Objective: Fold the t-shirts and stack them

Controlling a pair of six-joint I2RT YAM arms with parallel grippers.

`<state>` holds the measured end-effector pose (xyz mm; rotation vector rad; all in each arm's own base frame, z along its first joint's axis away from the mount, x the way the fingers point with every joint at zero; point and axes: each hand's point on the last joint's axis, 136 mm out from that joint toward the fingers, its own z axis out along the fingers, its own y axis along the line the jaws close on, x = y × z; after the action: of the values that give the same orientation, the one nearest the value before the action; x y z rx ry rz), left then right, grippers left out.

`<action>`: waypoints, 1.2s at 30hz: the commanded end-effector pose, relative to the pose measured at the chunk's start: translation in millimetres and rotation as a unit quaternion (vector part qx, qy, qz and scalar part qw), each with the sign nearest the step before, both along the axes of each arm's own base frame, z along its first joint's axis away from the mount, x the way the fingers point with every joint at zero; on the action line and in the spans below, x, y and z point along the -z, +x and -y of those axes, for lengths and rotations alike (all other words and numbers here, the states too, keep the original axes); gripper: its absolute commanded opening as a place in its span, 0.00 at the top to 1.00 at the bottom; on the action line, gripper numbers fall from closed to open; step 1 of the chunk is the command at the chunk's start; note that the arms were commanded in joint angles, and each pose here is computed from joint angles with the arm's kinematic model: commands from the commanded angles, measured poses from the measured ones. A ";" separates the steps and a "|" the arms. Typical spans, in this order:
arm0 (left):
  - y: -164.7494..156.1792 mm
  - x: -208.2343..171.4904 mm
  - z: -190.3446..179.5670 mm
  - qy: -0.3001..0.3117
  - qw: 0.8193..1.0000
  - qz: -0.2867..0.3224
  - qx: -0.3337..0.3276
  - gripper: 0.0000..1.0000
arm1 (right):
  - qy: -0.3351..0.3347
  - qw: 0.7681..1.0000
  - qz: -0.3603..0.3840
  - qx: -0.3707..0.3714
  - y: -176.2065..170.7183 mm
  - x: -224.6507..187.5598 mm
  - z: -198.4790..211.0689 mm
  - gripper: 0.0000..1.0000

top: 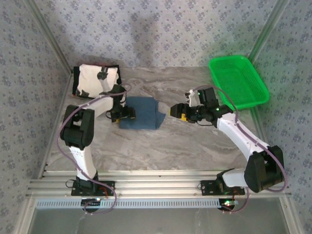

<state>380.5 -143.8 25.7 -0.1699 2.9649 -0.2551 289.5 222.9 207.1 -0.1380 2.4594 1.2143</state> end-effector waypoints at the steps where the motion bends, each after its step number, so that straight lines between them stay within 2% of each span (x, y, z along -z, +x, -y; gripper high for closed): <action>1: 22.1 8.3 55.7 -0.066 0.996 0.032 0.052 0.37 | -0.001 1.000 -0.009 0.005 -6.1 2.7 5.1 0.20; 6: 37.7 -5.5 59.2 -0.050 0.994 0.050 0.078 0.74 | 0.003 1.000 -0.008 0.001 -8.5 2.1 4.4 0.20; 9: 52.9 -28.8 53.2 -0.028 0.992 0.076 0.096 0.86 | 0.004 1.000 -0.007 0.002 -8.1 1.7 4.3 0.20; 12: 71.6 -67.5 39.2 -0.005 0.987 0.122 0.108 0.96 | 0.008 1.000 0.000 0.001 -7.8 -1.2 3.4 0.18; 13: 74.6 -81.9 31.7 0.004 0.985 0.130 0.110 0.97 | 0.011 1.000 0.004 -0.001 -8.0 -2.8 2.5 0.16; 14: 80.2 -95.6 26.3 0.011 0.983 0.144 0.113 0.97 | 0.016 1.000 0.008 -0.003 -7.7 -5.2 1.8 0.07; 16: 93.1 -126.5 16.2 0.025 0.977 0.175 0.123 0.99 | 0.029 0.999 0.015 -0.005 -7.2 -8.6 -0.6 0.00; 20: 113.8 -182.1 0.5 0.057 0.962 0.224 0.144 1.00 | 0.046 0.999 0.023 -0.004 -4.2 -14.1 -3.8 0.00; 23: 127.4 -210.5 -6.5 0.055 0.955 0.249 0.150 1.00 | 0.048 0.998 0.028 -0.001 -2.6 -16.8 -4.0 0.00; 29: 149.6 -246.6 0.8 0.061 0.939 0.283 0.184 1.00 | 0.045 0.999 0.018 0.004 -3.3 -10.2 -2.6 0.00; 36: 158.7 -261.0 -14.5 0.071 0.928 0.311 0.193 1.00 | 0.037 0.999 0.010 0.004 -8.1 -7.5 -0.1 0.00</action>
<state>536.8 -139.9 280.4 0.3984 2.3586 -0.1239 287.5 225.3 210.0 -0.1135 2.3944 1.2872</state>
